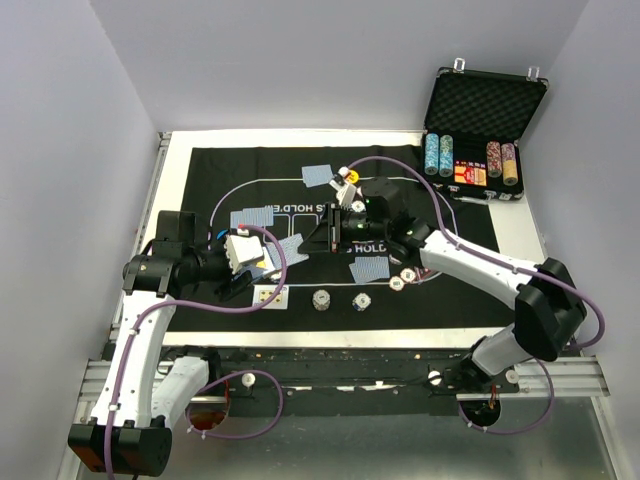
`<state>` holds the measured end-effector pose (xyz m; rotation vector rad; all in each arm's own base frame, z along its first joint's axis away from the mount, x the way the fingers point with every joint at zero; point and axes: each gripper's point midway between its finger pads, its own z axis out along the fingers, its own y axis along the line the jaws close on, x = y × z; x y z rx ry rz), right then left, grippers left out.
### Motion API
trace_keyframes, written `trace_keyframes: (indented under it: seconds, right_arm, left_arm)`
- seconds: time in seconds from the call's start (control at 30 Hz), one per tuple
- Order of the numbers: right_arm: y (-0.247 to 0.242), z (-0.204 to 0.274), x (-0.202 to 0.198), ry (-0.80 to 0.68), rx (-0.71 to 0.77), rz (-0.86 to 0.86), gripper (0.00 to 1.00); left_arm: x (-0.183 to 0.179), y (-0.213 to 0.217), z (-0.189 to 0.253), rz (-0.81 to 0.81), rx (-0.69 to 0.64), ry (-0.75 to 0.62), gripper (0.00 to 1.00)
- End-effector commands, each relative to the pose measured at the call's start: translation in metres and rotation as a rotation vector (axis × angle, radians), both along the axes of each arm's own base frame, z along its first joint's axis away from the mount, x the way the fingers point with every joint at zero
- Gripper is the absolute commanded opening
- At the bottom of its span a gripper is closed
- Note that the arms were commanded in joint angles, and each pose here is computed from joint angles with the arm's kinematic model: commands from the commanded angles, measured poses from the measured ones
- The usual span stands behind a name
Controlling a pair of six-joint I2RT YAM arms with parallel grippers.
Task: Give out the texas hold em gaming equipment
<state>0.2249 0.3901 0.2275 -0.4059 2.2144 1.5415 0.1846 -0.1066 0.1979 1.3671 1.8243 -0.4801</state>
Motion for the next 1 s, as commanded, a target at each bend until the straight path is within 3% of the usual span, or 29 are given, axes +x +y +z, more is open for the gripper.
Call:
trace_keyframes:
  seconds: [0.0,0.17,0.77,0.97]
  right_arm:
    - [-0.01,-0.001,-0.001,0.011,-0.012,-0.019,0.19]
    - [-0.012,-0.002,-0.001,0.034,-0.002,-0.023,0.01]
    - [-0.052,0.01,0.024,0.114,0.098,-0.095,0.01]
    - [-0.054,0.012,0.035,0.067,0.083,-0.104,0.01]
  left_arm:
    - [0.001,-0.006,0.008,-0.03,-0.027,-0.044,0.48]
    - [0.001,-0.006,0.007,-0.029,-0.026,-0.044,0.48]
    - [0.002,-0.005,0.005,-0.028,-0.021,-0.04,0.48]
    - [0.001,-0.005,0.005,-0.027,-0.022,-0.039,0.48]
